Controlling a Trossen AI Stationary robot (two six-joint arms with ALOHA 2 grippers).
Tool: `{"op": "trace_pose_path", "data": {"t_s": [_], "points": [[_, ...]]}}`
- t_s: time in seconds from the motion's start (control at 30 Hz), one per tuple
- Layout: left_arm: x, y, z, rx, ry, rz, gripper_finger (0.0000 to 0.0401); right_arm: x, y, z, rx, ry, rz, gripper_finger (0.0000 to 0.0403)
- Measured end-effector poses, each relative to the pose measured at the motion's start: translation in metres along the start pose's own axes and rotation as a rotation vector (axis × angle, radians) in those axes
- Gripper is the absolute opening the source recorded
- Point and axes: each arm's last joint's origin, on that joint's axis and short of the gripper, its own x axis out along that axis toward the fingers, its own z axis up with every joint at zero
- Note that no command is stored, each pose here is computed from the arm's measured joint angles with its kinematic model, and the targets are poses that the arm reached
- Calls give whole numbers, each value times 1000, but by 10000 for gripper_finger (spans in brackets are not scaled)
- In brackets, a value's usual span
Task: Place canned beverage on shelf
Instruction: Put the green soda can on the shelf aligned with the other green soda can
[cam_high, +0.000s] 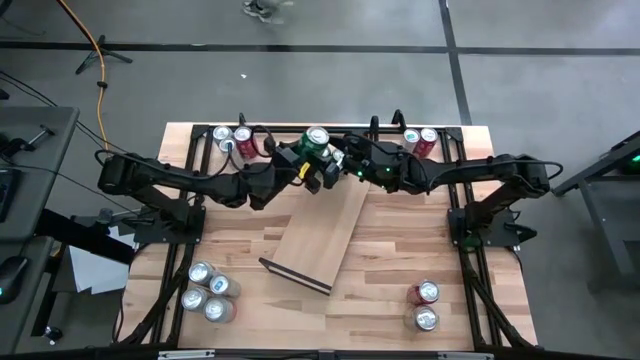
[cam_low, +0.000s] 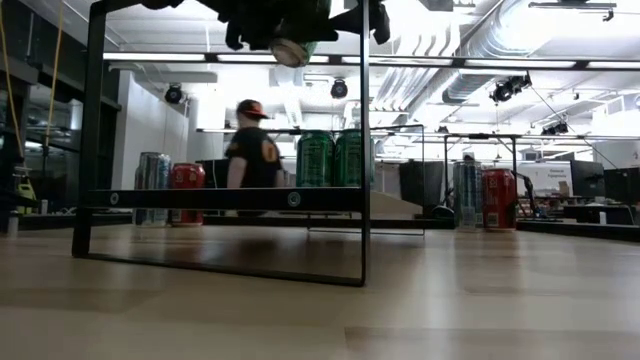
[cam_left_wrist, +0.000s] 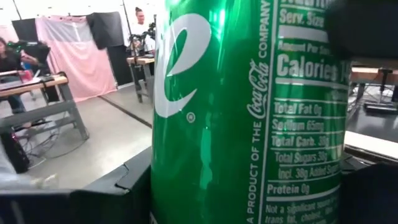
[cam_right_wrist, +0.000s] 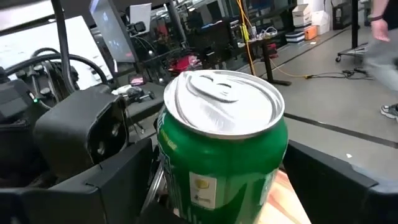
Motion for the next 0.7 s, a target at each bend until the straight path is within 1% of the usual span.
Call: {"op": "trace_pose_path", "data": {"t_s": [0.1,0.2,0.27,0.37,0.4,0.47,0.57,0.7], "points": [[-1,1,2,52,-4,-15,237,0,0,1,31,-5,0,338],[-1,0,3,79,-18,-65,237,0,-1,2,75,-4,21,338],[-1,-2,3,95,-25,-127,237,1,-1,2,84,6,35,338],[-2,-7,2,91,-42,-273,237,1,-1,2,90,10,60,338],[-3,-8,2,93,-43,-284,237,1,0,2,91,11,66,338],[-2,-7,2,100,-38,-255,237,1,-1,2,99,13,63,337],[-1,-4,2,117,-26,-158,237,2,-2,2,97,11,49,333],[-1,-2,2,148,-23,-118,237,1,-2,2,99,12,43,324]]}}
